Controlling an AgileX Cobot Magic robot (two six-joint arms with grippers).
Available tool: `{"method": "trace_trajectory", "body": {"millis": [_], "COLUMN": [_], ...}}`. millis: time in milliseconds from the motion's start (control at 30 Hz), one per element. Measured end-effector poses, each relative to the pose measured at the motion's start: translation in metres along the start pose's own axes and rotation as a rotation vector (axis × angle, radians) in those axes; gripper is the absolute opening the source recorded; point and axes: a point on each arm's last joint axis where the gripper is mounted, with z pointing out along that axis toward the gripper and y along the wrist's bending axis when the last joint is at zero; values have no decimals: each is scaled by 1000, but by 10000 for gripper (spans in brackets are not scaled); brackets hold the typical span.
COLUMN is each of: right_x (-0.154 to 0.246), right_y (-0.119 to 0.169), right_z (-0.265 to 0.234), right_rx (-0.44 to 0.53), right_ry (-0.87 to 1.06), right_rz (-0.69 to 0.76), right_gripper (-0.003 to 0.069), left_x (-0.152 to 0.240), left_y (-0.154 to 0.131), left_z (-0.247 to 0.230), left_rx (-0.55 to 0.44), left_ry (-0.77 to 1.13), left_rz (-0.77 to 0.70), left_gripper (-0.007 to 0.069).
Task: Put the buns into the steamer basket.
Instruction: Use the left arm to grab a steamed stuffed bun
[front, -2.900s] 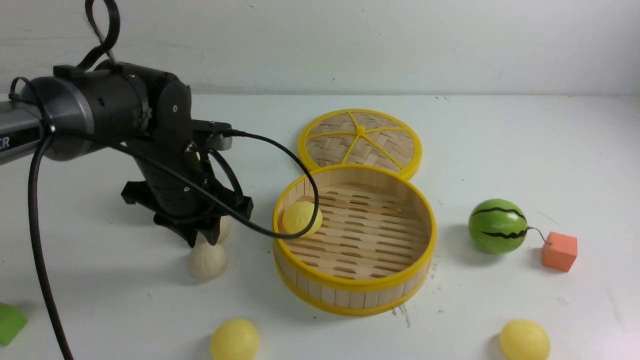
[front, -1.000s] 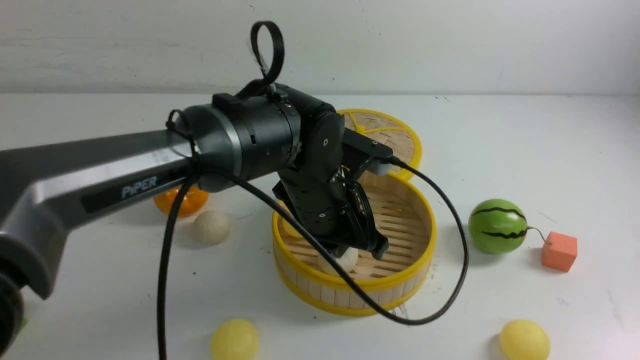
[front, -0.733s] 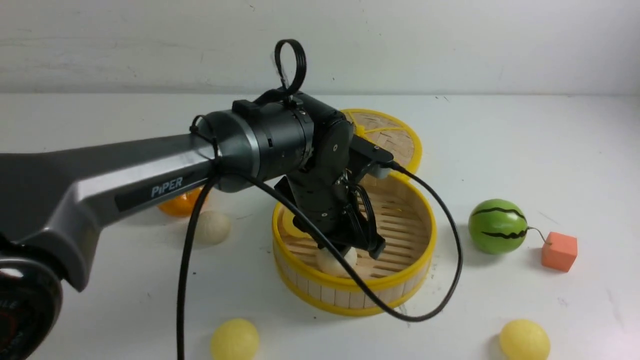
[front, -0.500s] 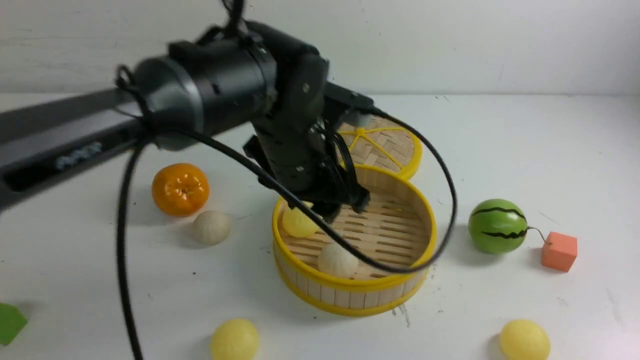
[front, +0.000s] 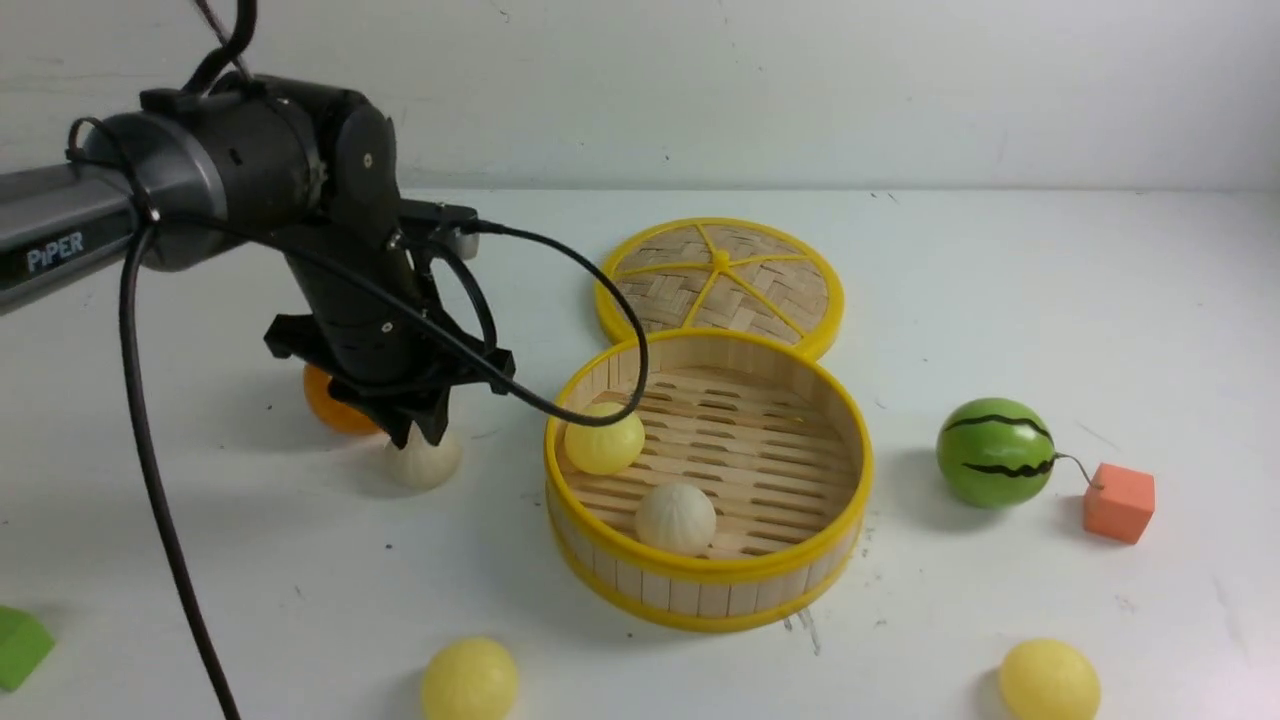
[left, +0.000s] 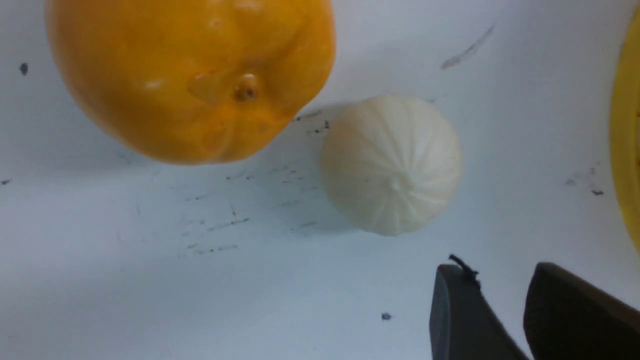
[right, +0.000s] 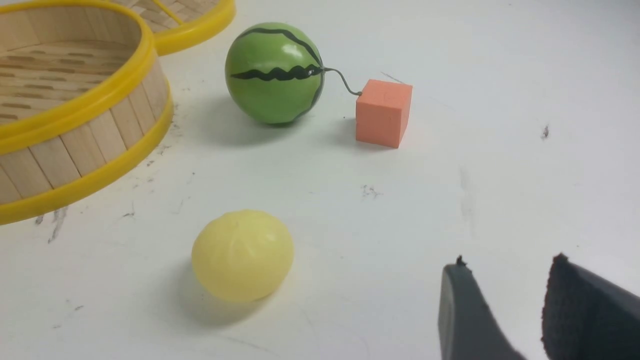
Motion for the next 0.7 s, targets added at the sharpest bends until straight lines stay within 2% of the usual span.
{"method": "trace_trajectory", "body": {"millis": [167,700], "right_x": [0,0], "right_y": [0,0], "right_z": [0,0], "right_rx": [0,0], "right_ry": [0,0], "right_rz": [0,0], "right_gripper": [241,241], "left_x": [-4,-12], "left_y": [6,12], "left_z": [13,20], "left_rx": [-48,-34], "left_ry": [-20,-98], "left_rz": [-2,-34], "left_gripper": [270,276]}}
